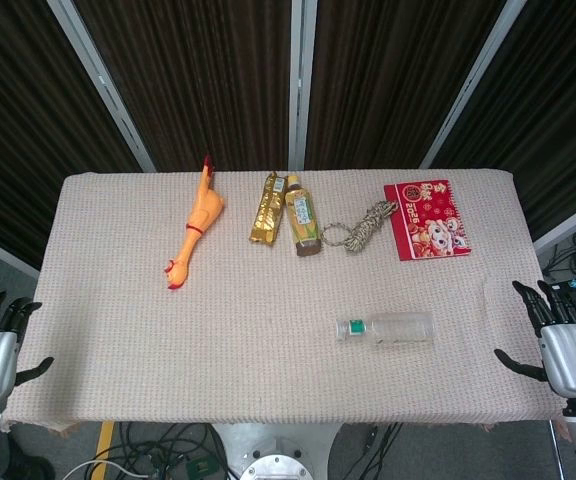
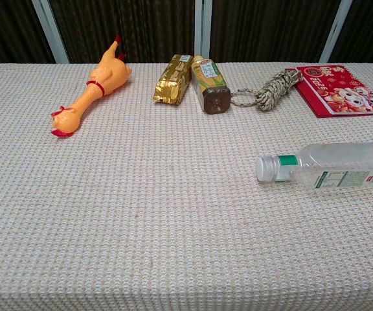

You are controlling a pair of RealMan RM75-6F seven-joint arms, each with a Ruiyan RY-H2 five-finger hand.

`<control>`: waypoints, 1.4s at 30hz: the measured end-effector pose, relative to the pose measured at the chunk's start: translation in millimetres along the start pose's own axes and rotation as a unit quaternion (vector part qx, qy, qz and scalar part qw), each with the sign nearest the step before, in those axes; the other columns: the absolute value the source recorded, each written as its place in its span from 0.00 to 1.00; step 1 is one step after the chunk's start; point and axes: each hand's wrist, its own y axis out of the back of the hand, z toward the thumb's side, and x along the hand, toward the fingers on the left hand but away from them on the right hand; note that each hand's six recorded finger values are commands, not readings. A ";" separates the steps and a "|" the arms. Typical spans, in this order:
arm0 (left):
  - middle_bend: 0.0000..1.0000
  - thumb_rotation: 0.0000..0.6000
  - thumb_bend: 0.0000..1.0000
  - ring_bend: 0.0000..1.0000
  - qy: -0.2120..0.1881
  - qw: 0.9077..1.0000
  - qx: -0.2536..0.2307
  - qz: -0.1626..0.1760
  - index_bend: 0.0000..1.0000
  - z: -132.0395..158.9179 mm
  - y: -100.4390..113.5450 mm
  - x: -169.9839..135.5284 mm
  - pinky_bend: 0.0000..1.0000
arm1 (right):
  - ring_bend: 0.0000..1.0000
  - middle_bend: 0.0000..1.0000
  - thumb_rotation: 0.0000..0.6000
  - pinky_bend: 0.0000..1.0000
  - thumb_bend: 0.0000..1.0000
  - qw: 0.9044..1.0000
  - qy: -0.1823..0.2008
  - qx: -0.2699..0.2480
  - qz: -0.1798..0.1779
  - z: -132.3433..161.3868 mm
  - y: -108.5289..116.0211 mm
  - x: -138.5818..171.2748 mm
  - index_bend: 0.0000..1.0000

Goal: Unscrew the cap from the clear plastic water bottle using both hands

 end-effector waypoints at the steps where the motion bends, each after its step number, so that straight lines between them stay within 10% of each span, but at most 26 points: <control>1: 0.16 1.00 0.00 0.03 0.000 1.000 0.002 0.000 0.21 0.2 0.1 0.5 0.02 | 0.03 0.15 1.00 0.13 0.06 1.000 0.000 -0.001 0.000 -0.5 -0.1 -0.7 0.00; 12: 0.16 1.00 0.00 0.03 -0.004 1.000 0.000 0.006 0.21 4.1 0.6 1.1 0.02 | 0.03 0.14 1.00 0.13 0.06 0.996 0.051 -0.041 0.067 26.7 -29.8 -18.8 0.00; 23: 0.16 1.00 0.00 0.03 0.003 1.000 -0.003 0.001 0.21 -0.2 -2.3 0.2 0.02 | 0.03 0.17 1.00 0.14 0.06 0.969 0.151 -0.029 0.195 92.4 -107.0 -63.6 0.00; 35: 0.16 1.00 0.00 0.03 0.006 1.000 -0.003 0.000 0.21 -3.5 -2.4 0.8 0.02 | 0.08 0.23 1.00 0.18 0.13 0.965 0.143 -0.001 0.220 88.9 -142.3 -81.3 0.01; 42: 0.16 1.00 0.00 0.03 0.007 1.000 -0.003 -0.002 0.22 -4.2 -2.9 1.4 0.02 | 0.16 0.34 1.00 0.24 0.33 0.964 0.143 -0.001 0.222 87.2 -150.2 -84.5 0.23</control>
